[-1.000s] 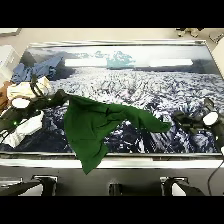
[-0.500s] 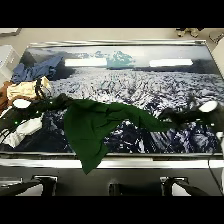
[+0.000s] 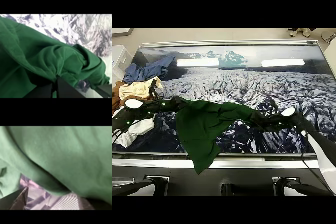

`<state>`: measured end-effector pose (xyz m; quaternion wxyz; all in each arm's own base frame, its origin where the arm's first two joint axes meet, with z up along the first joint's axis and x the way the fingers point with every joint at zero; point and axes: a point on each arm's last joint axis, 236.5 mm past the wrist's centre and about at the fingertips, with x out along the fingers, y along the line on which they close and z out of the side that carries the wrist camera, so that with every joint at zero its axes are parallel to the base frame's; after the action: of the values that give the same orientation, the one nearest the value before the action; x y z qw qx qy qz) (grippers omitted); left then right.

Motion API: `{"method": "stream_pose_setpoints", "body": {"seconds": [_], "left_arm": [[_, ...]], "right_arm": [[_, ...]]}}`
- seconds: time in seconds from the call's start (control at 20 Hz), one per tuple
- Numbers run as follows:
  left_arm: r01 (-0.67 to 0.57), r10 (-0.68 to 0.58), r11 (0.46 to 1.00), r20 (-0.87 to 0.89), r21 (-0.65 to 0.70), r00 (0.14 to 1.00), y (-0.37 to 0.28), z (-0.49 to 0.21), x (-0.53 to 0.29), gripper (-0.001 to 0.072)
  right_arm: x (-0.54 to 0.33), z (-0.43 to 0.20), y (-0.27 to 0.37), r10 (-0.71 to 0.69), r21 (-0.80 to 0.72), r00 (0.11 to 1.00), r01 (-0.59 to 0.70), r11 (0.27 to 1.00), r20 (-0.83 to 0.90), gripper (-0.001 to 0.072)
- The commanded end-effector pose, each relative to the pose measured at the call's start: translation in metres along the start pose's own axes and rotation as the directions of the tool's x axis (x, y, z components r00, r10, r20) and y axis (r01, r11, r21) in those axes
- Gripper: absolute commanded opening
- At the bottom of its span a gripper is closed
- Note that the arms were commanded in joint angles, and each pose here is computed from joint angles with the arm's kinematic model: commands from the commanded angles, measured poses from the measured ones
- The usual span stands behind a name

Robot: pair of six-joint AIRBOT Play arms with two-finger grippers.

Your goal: Fold the clothes and pants, and hang the long-sleeved shirts on hangers.

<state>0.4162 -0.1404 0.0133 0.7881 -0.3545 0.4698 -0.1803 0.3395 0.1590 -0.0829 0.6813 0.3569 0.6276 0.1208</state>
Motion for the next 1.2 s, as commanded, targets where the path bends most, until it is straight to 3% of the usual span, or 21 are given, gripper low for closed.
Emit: {"method": "stream_pose_setpoints", "body": {"seconds": [0.0,0.05,0.1,0.25,0.35,0.45,0.55,0.7,0.8,0.95,1.05,1.15], "left_arm": [[0.001,0.0,1.0,-0.006,0.021,1.0,0.0,-0.001,0.0,0.0031],[0.001,-0.001,1.0,-0.006,0.021,1.0,0.0,-0.001,0.0,0.0031],[0.001,-0.001,1.0,-0.006,0.02,1.0,0.0,-0.001,0.0,0.0031],[0.024,-0.024,0.994,0.003,0.105,1.0,-0.013,0.006,-0.008,0.003],[0.051,-0.069,0.981,0.09,0.186,0.994,-0.045,0.04,-0.037,0.003],[0.059,-0.137,0.954,0.25,0.295,0.958,-0.094,0.091,-0.096,0.003],[0.032,-0.227,0.906,0.42,0.423,0.879,-0.156,0.133,-0.179,0.003],[-0.029,-0.387,0.806,0.562,0.592,0.731,-0.256,0.131,-0.298,0.003],[-0.064,-0.479,0.735,0.585,0.675,0.655,-0.304,0.097,-0.352,0.003],[-0.122,-0.552,0.69,0.629,0.713,0.547,-0.336,0.06,-0.407,0.003],[-0.18,-0.568,0.68,0.666,0.711,0.484,-0.344,0.048,-0.433,0.003],[-0.264,-0.517,0.675,0.697,0.689,0.497,-0.333,0.05,-0.433,0.003]], "right_arm": [[0.016,0.005,-0.002,0.019,0.059,1.0,-0.019,0.998,0.006,0.0585],[0.02,0.004,-0.003,0.025,0.079,1.0,-0.025,0.997,-0.002,0.0379],[0.022,0.003,0.0,0.044,0.098,0.999,-0.043,0.994,-0.012,0.0033],[-0.003,0.011,0.027,0.086,-0.052,0.996,-0.088,0.995,-0.028,0.0045],[-0.064,0.063,0.056,0.119,-0.145,0.983,-0.098,0.984,0.141,0.0045],[-0.169,0.118,0.1,0.199,-0.276,0.898,-0.092,0.957,0.392,0.0045],[-0.295,0.134,0.149,0.288,-0.419,0.742,-0.011,0.908,0.605,0.0046],[-0.417,0.086,0.2,0.376,-0.505,0.548,0.101,0.857,0.747,0.0046],[-0.447,0.042,0.22,0.415,-0.541,0.484,0.151,0.828,0.77,0.0047],[-0.472,0.004,0.221,0.387,-0.504,0.416,0.22,0.835,0.823,0.0047],[-0.476,-0.007,0.209,0.326,-0.45,0.408,0.259,0.854,0.853,0.0047],[-0.454,-0.012,0.182,0.213,-0.392,0.503,0.282,0.876,0.838,0.0047]]}}
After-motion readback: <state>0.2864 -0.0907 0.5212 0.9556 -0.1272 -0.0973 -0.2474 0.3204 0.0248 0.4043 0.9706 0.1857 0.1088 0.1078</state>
